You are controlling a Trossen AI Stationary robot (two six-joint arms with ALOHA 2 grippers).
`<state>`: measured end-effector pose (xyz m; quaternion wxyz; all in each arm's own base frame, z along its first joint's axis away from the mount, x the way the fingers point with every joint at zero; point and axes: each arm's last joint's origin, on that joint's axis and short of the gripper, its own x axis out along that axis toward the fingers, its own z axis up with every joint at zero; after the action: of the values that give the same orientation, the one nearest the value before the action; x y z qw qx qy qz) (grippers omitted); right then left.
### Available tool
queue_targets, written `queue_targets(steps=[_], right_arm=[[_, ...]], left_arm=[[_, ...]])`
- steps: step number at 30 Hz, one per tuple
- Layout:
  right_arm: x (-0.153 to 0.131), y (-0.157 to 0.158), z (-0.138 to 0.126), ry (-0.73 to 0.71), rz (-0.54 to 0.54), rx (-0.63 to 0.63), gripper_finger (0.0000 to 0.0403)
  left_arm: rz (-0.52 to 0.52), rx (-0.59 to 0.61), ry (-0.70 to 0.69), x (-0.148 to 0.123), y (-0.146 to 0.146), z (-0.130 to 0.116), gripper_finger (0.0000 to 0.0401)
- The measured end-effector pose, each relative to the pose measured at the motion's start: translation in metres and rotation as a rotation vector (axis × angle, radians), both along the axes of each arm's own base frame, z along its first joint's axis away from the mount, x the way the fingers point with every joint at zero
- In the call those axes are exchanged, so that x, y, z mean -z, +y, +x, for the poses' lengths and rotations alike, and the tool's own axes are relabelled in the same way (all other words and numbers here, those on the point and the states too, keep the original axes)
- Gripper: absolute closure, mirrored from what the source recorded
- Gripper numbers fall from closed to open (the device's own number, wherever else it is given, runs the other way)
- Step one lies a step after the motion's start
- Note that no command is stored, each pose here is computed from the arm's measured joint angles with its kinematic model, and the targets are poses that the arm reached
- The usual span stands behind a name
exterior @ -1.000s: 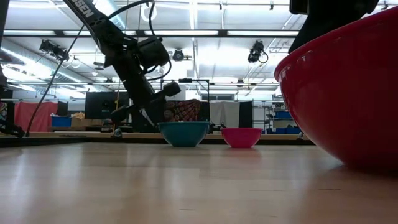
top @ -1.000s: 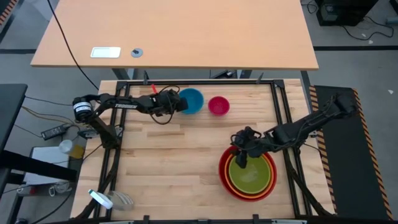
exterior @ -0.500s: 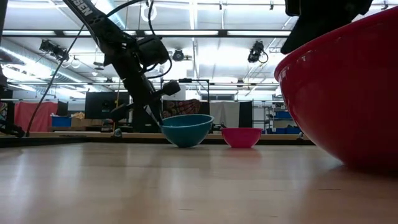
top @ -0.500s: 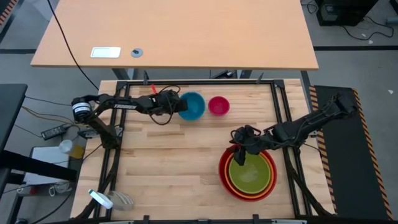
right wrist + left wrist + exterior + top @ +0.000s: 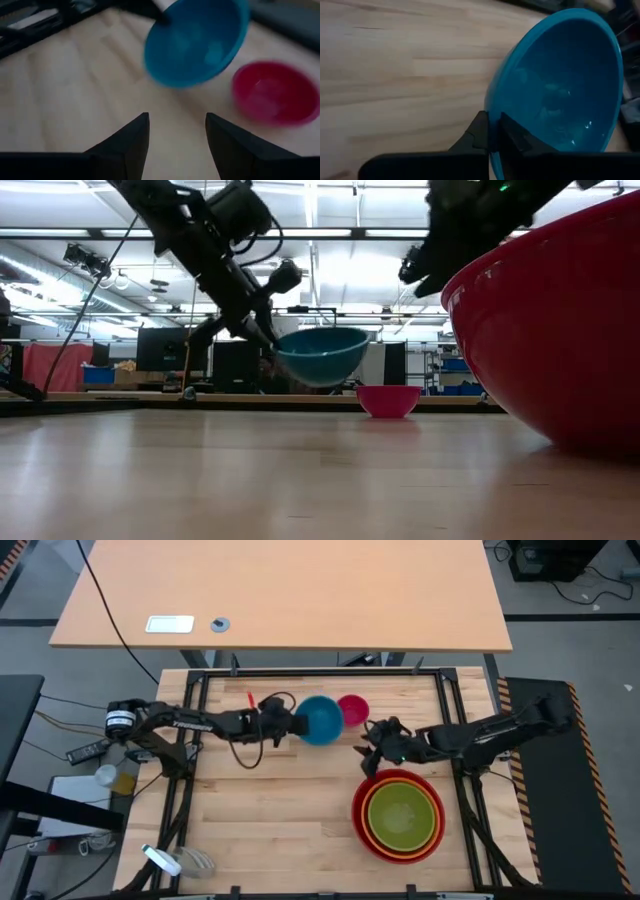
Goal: Nest bowls inside each other
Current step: Stack the blue bowl on top of the green bowl
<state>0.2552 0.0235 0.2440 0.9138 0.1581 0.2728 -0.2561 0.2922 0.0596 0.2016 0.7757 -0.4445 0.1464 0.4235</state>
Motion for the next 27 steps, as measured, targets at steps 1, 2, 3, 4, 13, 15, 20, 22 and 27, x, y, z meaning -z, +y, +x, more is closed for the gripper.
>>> queue_targets(steps=[1,2,3,4,13,15,20,22,27], right_arm=[[0.000,-0.005,0.003,-0.010,-0.024,0.018,0.0202],[0.000,-0.010,0.005,-0.018,-0.042,0.039,0.0202],[0.000,-0.015,0.007,-0.024,-0.055,0.058,0.0202],[-0.001,-0.019,0.007,-0.027,-0.066,0.070,0.0202],[-0.008,-0.043,0.011,-0.053,-0.153,0.087,0.0202],[-0.010,-0.045,0.012,-0.071,-0.165,0.104,0.0202],[-0.015,-0.048,0.014,-0.124,-0.189,0.134,0.0206],[-0.016,-0.049,0.015,-0.140,-0.200,0.154,0.0214],[-0.018,-0.050,0.015,-0.148,-0.224,0.180,0.0253]], left_arm=[[0.009,-0.002,-0.012,-0.001,-0.004,0.001,0.0384],[0.020,-0.006,-0.015,-0.002,-0.008,0.003,0.0385],[0.029,0.000,-0.014,-0.005,-0.012,0.004,0.0385],[0.040,0.002,-0.020,-0.008,-0.015,0.006,0.0385],[0.194,0.003,-0.062,-0.048,-0.035,0.023,0.0385],[0.209,0.003,-0.068,-0.054,-0.035,0.025,0.0385],[0.219,-0.008,-0.095,-0.062,-0.036,0.027,0.0385],[0.219,-0.010,-0.107,-0.063,-0.036,0.028,0.0385],[0.217,-0.002,-0.133,-0.065,-0.037,0.029,0.0373]])
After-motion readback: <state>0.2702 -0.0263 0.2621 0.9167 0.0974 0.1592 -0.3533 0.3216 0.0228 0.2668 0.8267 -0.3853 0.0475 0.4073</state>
